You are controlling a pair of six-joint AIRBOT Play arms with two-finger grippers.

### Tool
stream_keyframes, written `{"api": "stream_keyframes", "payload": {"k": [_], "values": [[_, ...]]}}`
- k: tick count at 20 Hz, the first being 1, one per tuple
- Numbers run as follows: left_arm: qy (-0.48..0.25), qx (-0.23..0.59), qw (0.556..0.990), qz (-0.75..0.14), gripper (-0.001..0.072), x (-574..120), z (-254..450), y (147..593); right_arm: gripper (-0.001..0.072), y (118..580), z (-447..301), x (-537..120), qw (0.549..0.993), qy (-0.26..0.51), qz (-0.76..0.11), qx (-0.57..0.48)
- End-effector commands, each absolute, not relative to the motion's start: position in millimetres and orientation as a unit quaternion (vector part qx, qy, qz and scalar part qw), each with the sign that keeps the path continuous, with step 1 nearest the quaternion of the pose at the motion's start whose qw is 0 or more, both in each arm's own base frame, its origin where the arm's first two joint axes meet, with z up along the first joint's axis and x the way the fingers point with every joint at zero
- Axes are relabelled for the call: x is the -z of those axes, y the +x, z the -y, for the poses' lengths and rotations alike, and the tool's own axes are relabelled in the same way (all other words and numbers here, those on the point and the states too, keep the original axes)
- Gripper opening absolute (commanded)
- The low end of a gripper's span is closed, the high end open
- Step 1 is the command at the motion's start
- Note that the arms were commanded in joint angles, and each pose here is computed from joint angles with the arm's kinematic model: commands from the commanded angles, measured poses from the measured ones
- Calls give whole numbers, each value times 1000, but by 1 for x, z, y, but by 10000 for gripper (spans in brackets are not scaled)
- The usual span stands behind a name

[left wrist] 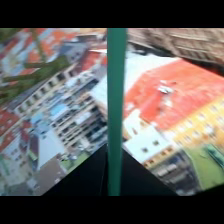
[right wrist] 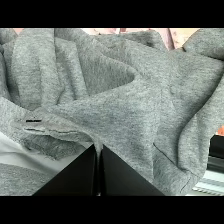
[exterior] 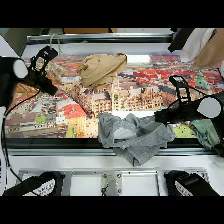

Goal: Fold the clothes and pants, and hang the long-sleeved shirts on hangers.

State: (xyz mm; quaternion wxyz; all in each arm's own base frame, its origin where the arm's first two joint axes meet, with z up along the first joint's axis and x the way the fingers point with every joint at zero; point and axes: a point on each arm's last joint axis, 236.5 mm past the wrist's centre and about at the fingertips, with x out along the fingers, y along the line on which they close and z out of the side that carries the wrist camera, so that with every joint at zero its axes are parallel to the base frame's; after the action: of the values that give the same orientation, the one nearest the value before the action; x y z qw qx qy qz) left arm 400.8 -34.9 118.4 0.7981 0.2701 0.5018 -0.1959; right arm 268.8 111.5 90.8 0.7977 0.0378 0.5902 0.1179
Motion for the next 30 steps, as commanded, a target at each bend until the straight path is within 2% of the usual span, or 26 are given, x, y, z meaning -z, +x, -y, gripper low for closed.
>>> {"api": "stream_keyframes", "payload": {"k": [1,4,7,12,21,23,26,30], "values": [[270,461,730,-427,16,-155,110,318,22,269,-112,-91,797,38,-591,-118],[263,438,752,-417,16,-170,94,315,22,269,-112,-91,797,38,-591,-118],[252,442,741,-438,16,-168,84,302,22,269,-112,-91,797,38,-591,-118],[280,548,642,-457,15,-118,86,250,22,269,-112,-91,797,38,-591,-118],[299,625,565,-449,15,-54,120,174,22,269,-112,-91,797,38,-591,-118],[297,621,566,-453,15,-43,129,173,22,269,-112,-91,797,38,-591,-118],[306,602,593,-439,15,-35,139,195,22,269,-112,-91,797,38,-591,-118],[267,633,562,-460,14,-29,148,195,22,269,-112,-90,797,38,-591,-118]]}}
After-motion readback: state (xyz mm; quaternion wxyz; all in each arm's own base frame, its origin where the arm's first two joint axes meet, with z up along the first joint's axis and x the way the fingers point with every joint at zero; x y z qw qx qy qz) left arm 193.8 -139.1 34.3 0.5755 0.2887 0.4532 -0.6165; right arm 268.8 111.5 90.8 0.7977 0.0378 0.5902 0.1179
